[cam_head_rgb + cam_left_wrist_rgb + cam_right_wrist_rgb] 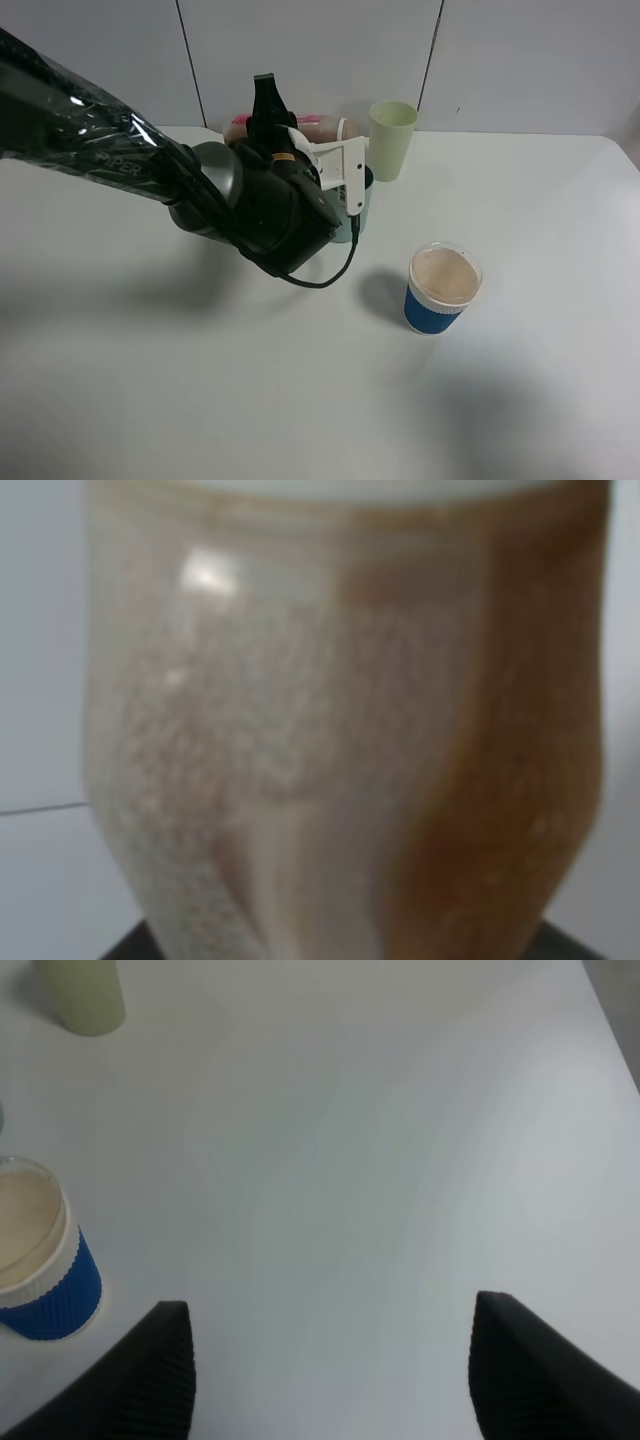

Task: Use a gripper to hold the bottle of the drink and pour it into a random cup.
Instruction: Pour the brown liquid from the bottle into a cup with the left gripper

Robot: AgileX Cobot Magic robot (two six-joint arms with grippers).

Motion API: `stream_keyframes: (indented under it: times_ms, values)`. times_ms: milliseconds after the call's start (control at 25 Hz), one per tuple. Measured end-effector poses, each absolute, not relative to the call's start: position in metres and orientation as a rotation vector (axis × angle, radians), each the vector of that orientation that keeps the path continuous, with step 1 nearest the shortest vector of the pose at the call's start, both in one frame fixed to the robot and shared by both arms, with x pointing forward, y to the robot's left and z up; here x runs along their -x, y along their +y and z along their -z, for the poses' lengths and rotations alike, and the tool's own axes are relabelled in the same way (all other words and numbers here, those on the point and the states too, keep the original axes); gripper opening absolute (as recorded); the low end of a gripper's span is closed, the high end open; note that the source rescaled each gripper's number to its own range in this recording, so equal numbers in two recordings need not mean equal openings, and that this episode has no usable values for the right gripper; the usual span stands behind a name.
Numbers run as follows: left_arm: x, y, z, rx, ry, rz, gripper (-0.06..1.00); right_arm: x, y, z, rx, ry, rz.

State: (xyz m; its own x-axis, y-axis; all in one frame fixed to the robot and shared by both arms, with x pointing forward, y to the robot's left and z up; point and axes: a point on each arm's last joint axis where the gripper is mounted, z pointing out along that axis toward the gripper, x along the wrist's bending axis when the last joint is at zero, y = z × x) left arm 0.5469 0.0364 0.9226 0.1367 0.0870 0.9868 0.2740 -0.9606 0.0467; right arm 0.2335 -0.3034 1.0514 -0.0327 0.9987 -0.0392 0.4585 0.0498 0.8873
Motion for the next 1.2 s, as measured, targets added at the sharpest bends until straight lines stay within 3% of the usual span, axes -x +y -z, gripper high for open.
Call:
stream_keyframes:
  times_ms: [1200]
  values:
    - [-0.548, 0.048, -0.914, 2.235, -0.27, 1.934, 0.0, -0.234, -0.303, -1.051, -1.503, 1.591, -0.927]
